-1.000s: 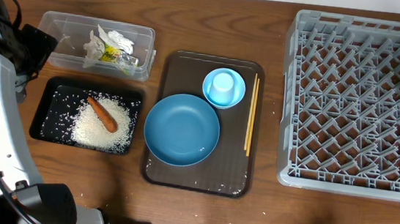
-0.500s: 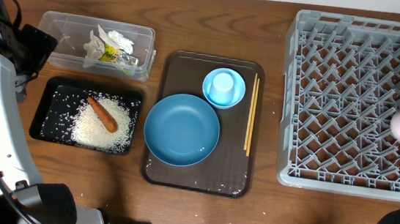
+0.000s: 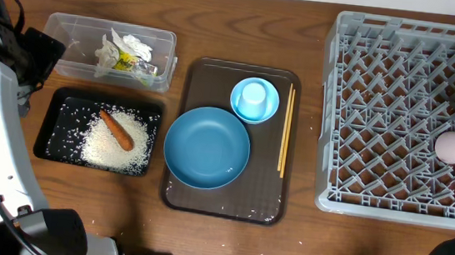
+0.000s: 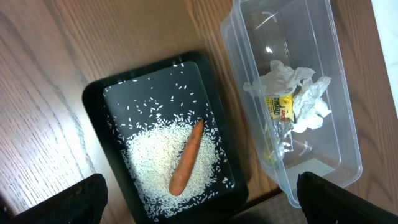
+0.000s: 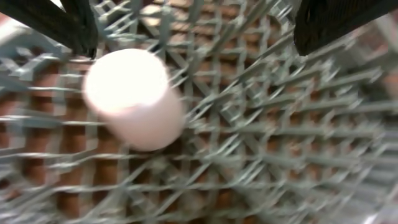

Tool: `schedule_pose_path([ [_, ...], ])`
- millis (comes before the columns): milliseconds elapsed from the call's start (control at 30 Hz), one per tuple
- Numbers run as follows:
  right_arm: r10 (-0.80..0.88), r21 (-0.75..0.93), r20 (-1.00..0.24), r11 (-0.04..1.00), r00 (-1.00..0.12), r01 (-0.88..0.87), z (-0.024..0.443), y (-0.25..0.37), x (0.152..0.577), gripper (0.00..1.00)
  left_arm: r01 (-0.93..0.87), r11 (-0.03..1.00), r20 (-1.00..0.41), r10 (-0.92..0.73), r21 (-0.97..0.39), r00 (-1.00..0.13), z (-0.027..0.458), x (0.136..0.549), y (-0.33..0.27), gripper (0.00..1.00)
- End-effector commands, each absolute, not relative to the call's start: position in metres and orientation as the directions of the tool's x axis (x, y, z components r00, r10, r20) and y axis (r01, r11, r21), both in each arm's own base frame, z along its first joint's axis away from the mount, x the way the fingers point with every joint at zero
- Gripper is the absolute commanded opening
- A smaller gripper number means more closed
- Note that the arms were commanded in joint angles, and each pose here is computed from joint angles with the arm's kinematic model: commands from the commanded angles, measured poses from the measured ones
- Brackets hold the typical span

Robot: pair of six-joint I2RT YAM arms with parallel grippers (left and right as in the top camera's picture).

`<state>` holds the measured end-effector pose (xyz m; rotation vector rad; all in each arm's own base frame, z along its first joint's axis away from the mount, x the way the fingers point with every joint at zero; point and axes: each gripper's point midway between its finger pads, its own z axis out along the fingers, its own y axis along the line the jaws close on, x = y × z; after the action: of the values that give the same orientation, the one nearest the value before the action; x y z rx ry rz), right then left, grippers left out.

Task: Sort waste into correct bins and load items into the dishwasher rack
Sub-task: 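Carry the white cup into the dish rack and release it, then return the right gripper and grasp the light blue cup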

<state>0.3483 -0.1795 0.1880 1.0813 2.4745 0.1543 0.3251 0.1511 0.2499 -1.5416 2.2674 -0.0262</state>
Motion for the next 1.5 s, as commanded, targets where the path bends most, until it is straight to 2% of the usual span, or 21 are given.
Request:
schedule_pose_path([
  [0,0.605,0.428,-0.36,0.784,-0.71,0.45,0.214,-0.123,0.369,0.98,-0.897,0.38,-0.312,-0.901,-0.228,-0.302,0.249,0.324,0.154,0.99],
  [133,0.468,0.449,-0.388,0.848,-0.794,0.281,0.222,-0.064,0.384,0.98,-0.896,0.38,-0.312,-0.901,-0.228,-0.302,0.249,0.324,0.154,0.99],
  [267,0.286,0.393,-0.44,0.914,-0.851,0.104,0.22,0.005,0.402,0.98,-0.897,0.38,-0.312,-0.901,-0.228,-0.302,0.249,0.324,0.154,0.99],
  [600,-0.014,0.269,-0.549,0.944,-0.836,-0.192,0.186,0.163,0.439,0.98,-0.897,0.38,-0.312,-0.901,-0.228,-0.302,0.249,0.324,0.154,0.99],
  [967,-0.15,0.17,-0.516,0.947,-0.844,-0.272,0.103,0.255,0.438,0.96,-0.897,0.38,-0.312,-0.901,-0.228,-0.302,0.249,0.324,0.154,0.99],
  [1100,-0.161,0.103,-0.511,0.964,-0.844,-0.246,0.089,0.261,0.433,0.95,-0.897,0.38,-0.312,-0.901,-0.228,-0.302,0.249,0.324,0.154,0.99],
  [1300,-0.168,0.106,-0.498,0.962,-0.851,-0.252,0.082,0.275,0.423,0.91,-0.897,0.38,-0.312,-0.901,-0.228,-0.302,0.249,0.324,0.154,0.99],
  [1467,-0.129,0.066,-0.485,0.981,-0.865,-0.183,0.07,0.264,0.426,0.88,-0.897,0.38,-0.312,-0.901,-0.228,-0.302,0.249,0.324,0.154,0.99],
])
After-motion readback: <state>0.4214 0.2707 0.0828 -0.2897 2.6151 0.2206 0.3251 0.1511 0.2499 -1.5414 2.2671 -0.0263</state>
